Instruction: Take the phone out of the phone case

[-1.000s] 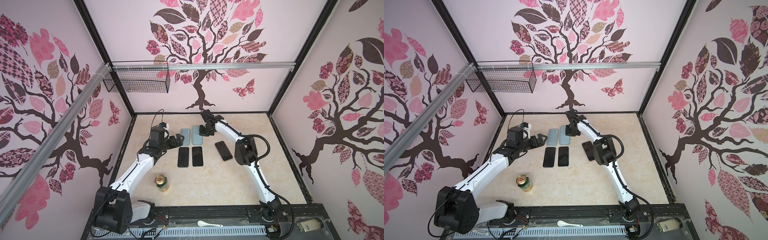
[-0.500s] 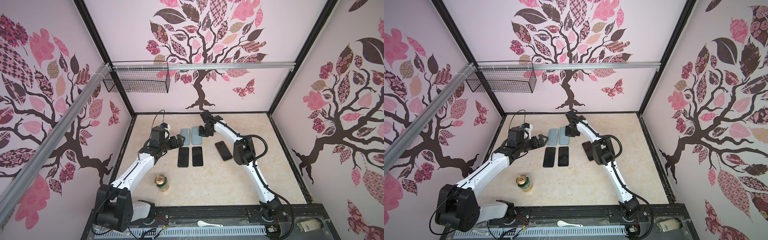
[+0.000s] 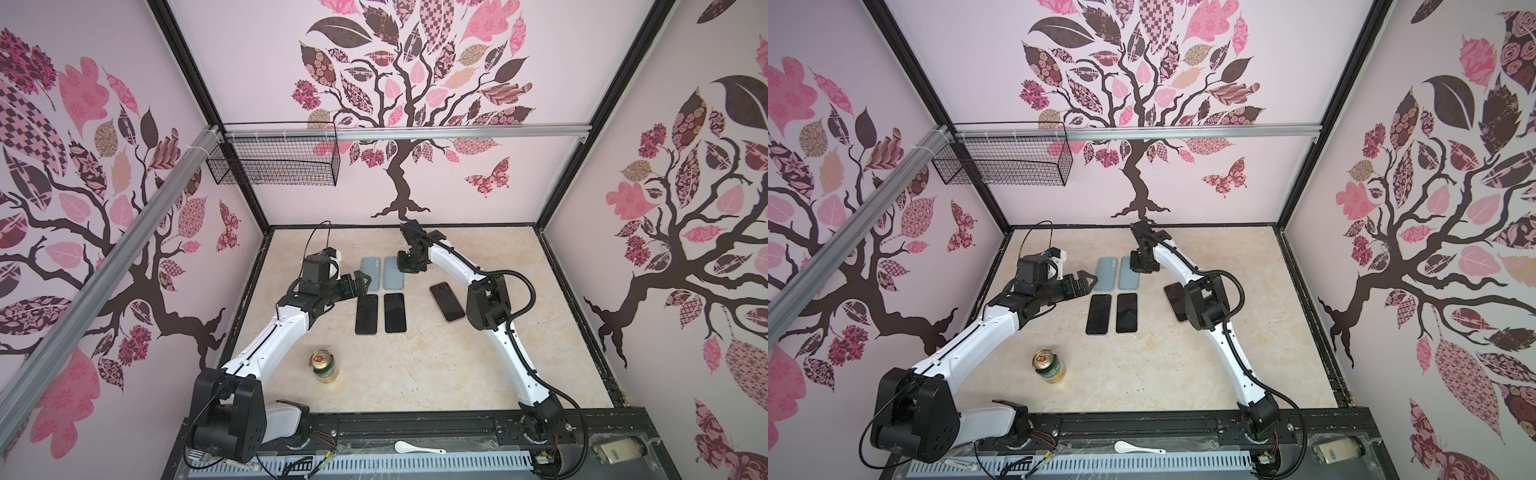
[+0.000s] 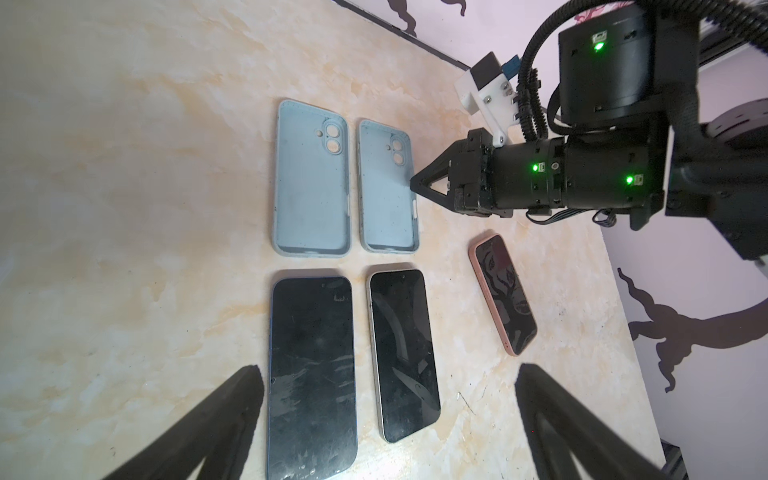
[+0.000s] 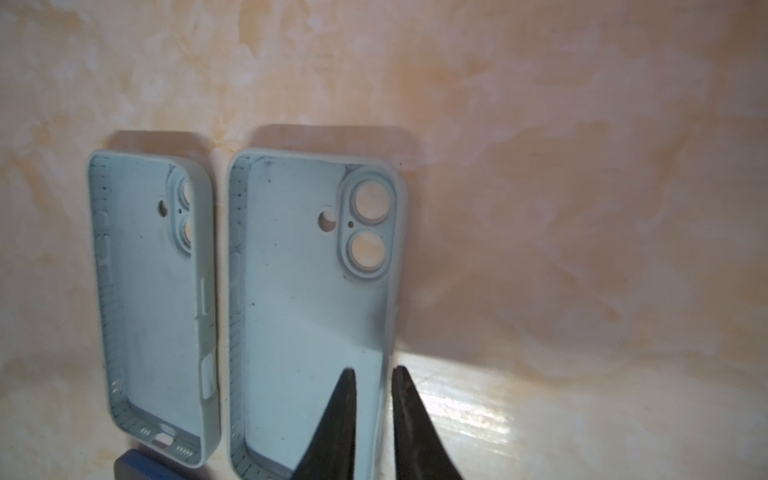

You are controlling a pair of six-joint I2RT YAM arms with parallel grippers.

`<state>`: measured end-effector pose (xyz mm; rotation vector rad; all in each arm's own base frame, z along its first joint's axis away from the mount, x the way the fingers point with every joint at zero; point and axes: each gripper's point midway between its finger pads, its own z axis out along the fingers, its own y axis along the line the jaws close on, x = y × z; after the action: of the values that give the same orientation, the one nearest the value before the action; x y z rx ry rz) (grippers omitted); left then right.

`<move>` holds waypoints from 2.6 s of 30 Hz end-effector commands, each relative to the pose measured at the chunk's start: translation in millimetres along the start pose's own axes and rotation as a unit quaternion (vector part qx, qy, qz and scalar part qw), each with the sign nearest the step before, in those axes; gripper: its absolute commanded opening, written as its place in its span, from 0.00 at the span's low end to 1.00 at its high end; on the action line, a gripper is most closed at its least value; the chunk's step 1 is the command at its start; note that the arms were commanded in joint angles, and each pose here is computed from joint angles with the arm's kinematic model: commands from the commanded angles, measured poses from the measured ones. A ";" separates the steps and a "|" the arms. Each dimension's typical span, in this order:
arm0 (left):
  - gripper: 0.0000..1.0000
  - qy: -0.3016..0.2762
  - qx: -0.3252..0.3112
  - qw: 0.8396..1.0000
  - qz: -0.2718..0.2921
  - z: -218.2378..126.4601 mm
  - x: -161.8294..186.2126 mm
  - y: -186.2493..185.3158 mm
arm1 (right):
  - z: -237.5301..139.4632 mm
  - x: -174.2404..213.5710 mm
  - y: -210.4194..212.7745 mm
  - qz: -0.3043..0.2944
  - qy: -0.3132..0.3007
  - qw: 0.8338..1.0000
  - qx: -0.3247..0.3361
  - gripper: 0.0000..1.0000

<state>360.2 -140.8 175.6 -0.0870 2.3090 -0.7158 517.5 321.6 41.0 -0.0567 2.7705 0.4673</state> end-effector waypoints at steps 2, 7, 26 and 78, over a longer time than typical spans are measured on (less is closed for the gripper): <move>0.98 0.004 0.015 1.000 0.022 -10.3 8.2 -13.7 | -43.3 -12.2 9.7 -0.020 -0.023 1.000 -0.004 0.23; 0.98 0.016 0.033 0.999 0.040 -9.4 32.3 -49.7 | -90.2 -1.0 3.3 -0.035 -0.053 0.998 0.001 0.30; 0.98 0.010 0.086 0.996 0.033 48.8 92.4 -136.9 | -110.4 88.9 -132.7 0.025 -0.021 0.996 0.085 0.44; 0.98 0.014 0.088 0.995 0.037 31.9 82.1 -112.8 | -39.4 95.6 -130.6 -0.070 0.089 0.983 0.146 1.00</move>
<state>309.0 -276.7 169.3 0.0676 2.2463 -0.8898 432.0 192.1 22.3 -0.1982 2.8975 0.0959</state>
